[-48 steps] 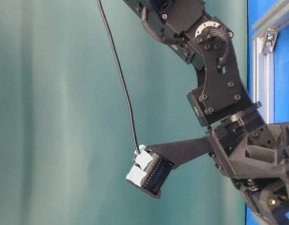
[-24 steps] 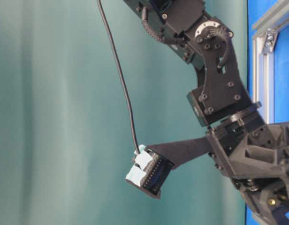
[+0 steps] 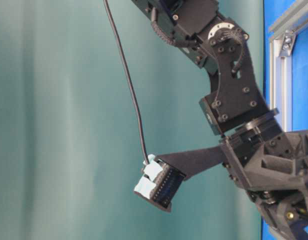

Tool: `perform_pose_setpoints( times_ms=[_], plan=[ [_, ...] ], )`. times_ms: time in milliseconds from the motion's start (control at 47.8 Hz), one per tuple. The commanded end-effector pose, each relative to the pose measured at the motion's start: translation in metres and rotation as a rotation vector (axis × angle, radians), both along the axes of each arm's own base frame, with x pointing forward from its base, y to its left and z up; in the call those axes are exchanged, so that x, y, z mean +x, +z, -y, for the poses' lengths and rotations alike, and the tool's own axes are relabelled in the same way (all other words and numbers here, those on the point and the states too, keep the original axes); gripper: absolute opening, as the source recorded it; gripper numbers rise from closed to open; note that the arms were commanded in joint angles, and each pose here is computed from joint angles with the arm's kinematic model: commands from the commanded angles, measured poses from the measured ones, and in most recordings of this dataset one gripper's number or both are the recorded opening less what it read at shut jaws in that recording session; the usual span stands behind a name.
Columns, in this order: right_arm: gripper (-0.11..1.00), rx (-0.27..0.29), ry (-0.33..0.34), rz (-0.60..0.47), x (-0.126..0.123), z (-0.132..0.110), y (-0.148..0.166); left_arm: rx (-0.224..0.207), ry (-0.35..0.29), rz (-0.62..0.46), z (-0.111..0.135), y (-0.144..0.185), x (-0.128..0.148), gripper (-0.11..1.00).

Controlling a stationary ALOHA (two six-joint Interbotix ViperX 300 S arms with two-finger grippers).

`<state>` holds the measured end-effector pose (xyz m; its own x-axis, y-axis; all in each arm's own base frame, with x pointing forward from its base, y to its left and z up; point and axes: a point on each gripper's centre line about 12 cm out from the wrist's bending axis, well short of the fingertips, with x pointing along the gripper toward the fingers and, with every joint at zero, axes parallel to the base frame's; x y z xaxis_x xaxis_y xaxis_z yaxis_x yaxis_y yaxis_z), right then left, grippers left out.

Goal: Insert the wire through the string loop located on the left side.
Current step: 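Close the left gripper on the plug emerging from the loop, then open the right gripper and pull the cable leftward with the left gripper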

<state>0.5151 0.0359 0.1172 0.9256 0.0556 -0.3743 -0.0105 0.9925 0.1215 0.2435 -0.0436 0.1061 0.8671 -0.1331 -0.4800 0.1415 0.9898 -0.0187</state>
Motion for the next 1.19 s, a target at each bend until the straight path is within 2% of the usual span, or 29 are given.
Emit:
perform_pose_setpoints(
  times_ms=[0,126,167,691,816,942,1004,1172],
  plan=[
    [-0.1,0.006,0.003,0.046,0.0048,-0.0027,0.0189,-0.002,0.001,0.026,-0.0002,0.0062,0.0039,0.53],
    [-0.1,0.005,0.004,0.046,0.0048,-0.0027,0.0189,-0.004,0.004,0.006,-0.0007,0.0039,0.0015,0.16],
    [-0.1,0.006,0.003,0.043,0.0041,-0.0026,0.0179,-0.005,0.005,0.002,-0.0004,0.0042,0.0025,0.08],
    [-0.09,0.0,0.007,0.043,0.0045,-0.0029,0.0198,-0.004,0.007,-0.021,-0.0004,0.0042,0.0053,0.08],
    [-0.05,-0.001,0.007,0.042,0.0033,-0.0028,0.0211,-0.004,0.007,-0.021,-0.0005,0.004,0.0049,0.08],
    [0.11,0.002,0.006,0.034,0.0021,-0.0027,0.0215,-0.004,0.007,-0.025,-0.0006,0.0031,0.0043,0.08],
    [0.27,0.002,0.008,0.031,0.0015,-0.0035,0.022,-0.003,0.006,-0.022,-0.0005,0.0036,0.0044,0.08],
    [0.78,-0.005,0.022,0.0,-0.0031,-0.0088,0.0218,-0.002,0.007,-0.03,-0.0006,0.0028,0.0039,0.08]
  ],
)
